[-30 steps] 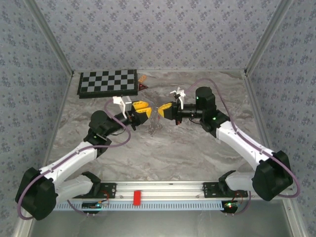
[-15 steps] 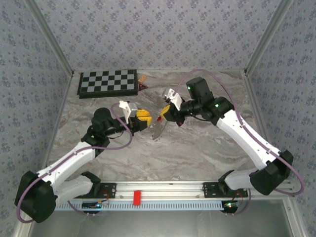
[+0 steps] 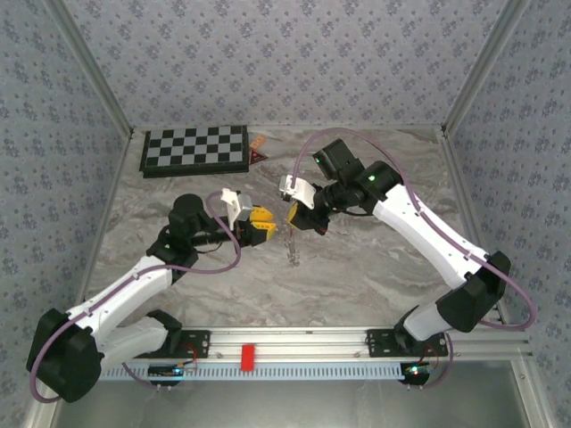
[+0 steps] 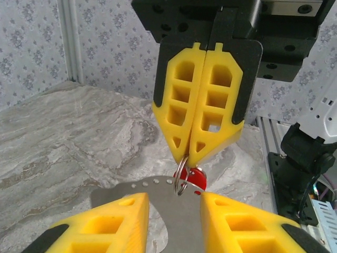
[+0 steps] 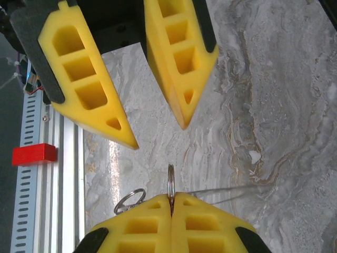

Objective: Put the keys on the keyring

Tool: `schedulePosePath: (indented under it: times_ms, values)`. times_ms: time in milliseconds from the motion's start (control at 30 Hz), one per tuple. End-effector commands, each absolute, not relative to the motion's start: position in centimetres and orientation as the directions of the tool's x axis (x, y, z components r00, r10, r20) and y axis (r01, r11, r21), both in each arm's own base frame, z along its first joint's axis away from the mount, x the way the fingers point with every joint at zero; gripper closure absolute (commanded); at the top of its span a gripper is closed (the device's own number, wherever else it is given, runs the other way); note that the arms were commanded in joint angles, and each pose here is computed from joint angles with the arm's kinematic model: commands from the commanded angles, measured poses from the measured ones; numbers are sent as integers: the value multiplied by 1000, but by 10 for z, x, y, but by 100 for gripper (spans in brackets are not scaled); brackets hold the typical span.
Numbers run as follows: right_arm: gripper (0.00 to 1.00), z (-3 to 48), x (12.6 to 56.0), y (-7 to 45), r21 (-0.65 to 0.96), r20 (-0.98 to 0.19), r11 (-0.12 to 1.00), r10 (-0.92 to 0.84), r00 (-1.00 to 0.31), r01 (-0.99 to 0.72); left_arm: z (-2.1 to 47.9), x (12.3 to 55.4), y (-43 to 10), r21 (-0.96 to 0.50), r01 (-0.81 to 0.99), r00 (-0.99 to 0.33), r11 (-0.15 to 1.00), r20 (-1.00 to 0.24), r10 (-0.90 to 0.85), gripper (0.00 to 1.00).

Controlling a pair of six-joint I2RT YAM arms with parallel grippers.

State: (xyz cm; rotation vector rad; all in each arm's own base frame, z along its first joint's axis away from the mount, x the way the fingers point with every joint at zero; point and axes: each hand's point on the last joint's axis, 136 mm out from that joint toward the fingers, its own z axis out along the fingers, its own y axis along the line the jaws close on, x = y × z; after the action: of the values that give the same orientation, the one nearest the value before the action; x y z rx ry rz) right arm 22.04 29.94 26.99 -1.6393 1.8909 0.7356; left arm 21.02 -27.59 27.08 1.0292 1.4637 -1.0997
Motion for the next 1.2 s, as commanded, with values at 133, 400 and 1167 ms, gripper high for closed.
schedulePosePath:
  times_ms: [133, 400, 1167]
  values:
    - [100, 273, 214, 304, 48, -679, 69, -730, -83, -996, 286, 207, -282, -94, 983, -105, 159, -993, 62, 69]
    - [100, 275, 214, 309, 39, -687, 54, -724, -66, -998, 281, 203, -285, -99, 986, -111, 132, -990, 83, 70]
    - [100, 270, 203, 318, 54, -676, 19, -735, -50, -998, 275, 200, -289, -109, 988, -121, 105, -986, 111, 85]
